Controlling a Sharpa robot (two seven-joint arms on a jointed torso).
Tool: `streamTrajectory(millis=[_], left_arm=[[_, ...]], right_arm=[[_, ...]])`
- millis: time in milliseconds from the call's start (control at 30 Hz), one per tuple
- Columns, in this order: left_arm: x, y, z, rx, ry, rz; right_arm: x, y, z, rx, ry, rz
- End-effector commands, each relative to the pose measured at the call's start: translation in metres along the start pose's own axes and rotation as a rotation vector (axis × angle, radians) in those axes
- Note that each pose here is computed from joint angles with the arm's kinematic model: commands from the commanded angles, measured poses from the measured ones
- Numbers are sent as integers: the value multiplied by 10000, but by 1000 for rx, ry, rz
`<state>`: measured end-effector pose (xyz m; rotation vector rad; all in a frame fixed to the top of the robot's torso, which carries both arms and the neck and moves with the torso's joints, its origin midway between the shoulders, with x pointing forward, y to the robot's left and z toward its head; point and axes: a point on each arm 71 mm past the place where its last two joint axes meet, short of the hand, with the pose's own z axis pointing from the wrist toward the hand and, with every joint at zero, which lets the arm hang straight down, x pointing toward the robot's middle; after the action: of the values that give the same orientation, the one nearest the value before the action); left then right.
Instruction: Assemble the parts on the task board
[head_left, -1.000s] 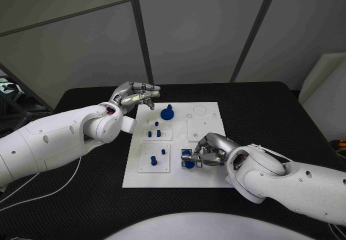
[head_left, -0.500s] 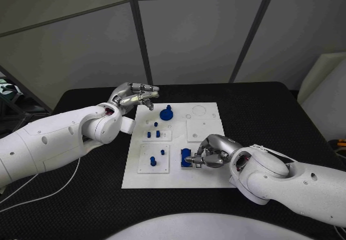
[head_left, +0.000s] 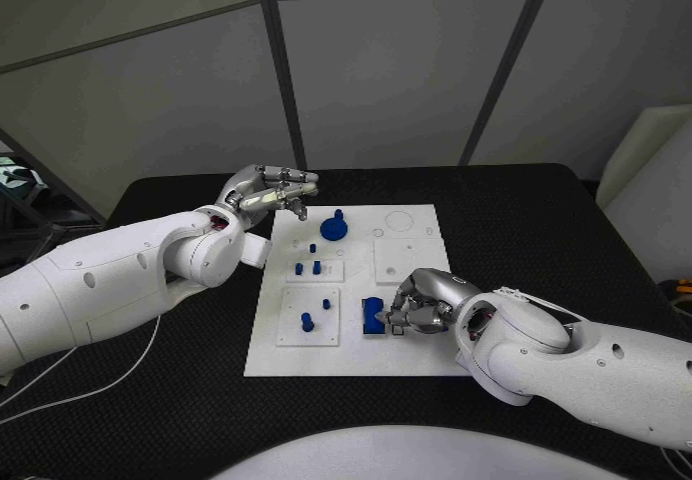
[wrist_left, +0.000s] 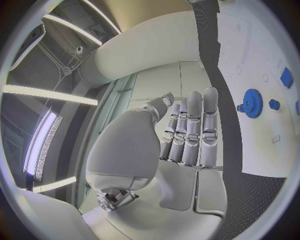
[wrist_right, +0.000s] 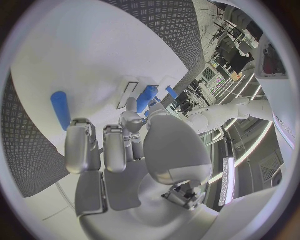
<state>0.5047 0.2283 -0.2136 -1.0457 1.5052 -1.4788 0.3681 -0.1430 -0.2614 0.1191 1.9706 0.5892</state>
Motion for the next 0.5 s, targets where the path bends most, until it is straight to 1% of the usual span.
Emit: streamTrajectory(millis=[33,200,333,500], left_arm=[[9,-11,3,3,10,-6],[6,-10,1,2,9,-5],[1,-10,-2,1,9,-5],[-12,-8,-7,1,6,-4]], right_arm=[[-6,3,4,-1,-3,-13],[-11,4,-3,-8,-6,-11],[-57,4,-41,-34,-50,18],[-160,-56,-146,-76,-120,74]])
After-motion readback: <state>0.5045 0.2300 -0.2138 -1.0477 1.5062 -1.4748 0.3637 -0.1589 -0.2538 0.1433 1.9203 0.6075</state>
